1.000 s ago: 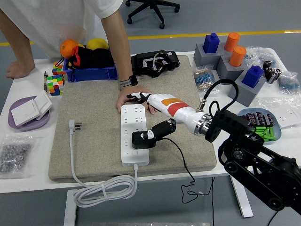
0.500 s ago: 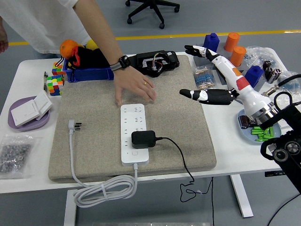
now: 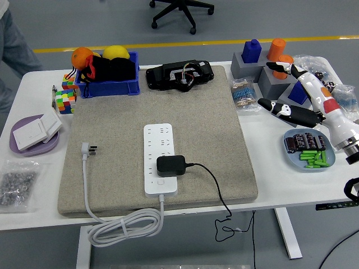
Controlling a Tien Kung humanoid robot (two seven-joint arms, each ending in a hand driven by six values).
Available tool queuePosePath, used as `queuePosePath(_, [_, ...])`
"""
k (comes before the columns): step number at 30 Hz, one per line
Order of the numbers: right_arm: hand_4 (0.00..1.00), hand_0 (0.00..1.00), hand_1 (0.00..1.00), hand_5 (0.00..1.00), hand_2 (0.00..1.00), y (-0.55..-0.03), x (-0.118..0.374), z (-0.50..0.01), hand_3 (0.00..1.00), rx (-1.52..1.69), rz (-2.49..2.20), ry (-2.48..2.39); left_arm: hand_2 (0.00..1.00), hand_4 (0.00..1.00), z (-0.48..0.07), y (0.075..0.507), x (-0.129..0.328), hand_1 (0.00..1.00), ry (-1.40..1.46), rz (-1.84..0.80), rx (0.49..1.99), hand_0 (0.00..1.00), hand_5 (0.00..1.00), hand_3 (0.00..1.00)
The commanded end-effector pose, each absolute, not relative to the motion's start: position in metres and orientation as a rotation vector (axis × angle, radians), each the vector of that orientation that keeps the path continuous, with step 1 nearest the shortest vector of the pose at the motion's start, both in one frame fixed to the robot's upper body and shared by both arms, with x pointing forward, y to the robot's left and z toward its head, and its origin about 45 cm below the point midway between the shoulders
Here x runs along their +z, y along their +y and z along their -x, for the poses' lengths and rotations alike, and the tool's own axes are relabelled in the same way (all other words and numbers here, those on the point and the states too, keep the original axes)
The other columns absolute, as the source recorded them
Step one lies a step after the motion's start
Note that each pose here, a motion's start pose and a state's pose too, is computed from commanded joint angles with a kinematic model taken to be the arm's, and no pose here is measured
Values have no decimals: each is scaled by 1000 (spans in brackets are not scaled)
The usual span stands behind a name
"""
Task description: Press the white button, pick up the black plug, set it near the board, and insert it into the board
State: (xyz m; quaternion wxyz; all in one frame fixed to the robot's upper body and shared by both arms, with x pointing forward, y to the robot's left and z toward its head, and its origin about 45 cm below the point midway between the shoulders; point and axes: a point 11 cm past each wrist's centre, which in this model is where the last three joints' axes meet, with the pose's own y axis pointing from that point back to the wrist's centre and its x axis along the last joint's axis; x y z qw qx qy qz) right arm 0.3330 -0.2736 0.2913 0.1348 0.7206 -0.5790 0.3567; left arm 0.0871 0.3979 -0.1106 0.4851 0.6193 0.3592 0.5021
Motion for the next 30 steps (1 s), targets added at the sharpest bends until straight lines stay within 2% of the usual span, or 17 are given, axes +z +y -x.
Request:
queuePosePath(3, [998, 947, 873, 846, 832, -278, 290, -332, 848, 997, -2084, -1714, 705, 551, -85, 395, -112, 739, 880, -1508, 1213, 788, 479, 768])
queuePosePath(4, [998, 973, 928, 925, 882, -279, 289, -332, 903, 983, -2085, -1725, 705, 551, -85, 395, -112, 739, 882, -1508, 1215, 788, 480, 768])
queuePosePath(9, [998, 973, 928, 925, 882, -284, 290, -331, 903, 966, -2074, -1781, 705, 551, -87, 399, -110, 739, 870, -1517, 1216, 788, 480, 768])
queuePosePath(10, [998, 998, 980, 965, 950, -284, 291, -331, 969, 966, -2071, -1786, 704, 554, -87, 400, -110, 739, 869, -1517, 1217, 789, 479, 768])
queuePosePath(15, [998, 998, 980, 965, 950, -290, 291, -331, 969, 944, -2045, -1798, 704, 554, -89, 403, -109, 739, 861, -1522, 1219, 789, 479, 768])
queuePosePath(16, [998, 998, 988, 998, 959, -292, 291, -330, 977, 936, -2036, -1798, 704, 557, -90, 403, -109, 739, 860, -1521, 1219, 789, 478, 768])
queuePosePath(27, [998, 998, 986, 998, 953, -296, 297, -325, 981, 996, -2008, -1817, 704, 560, -90, 399, -110, 738, 857, -1519, 1204, 788, 475, 768])
queuePosePath(28, [998, 998, 982, 964, 947, -298, 299, -324, 973, 1006, -1999, -1822, 703, 562, -90, 399, -110, 739, 856, -1520, 1203, 789, 475, 768])
queuePosePath(30, [998, 998, 982, 964, 947, -302, 303, -322, 973, 1028, -1981, -1826, 703, 562, -90, 400, -109, 739, 855, -1521, 1201, 789, 475, 768])
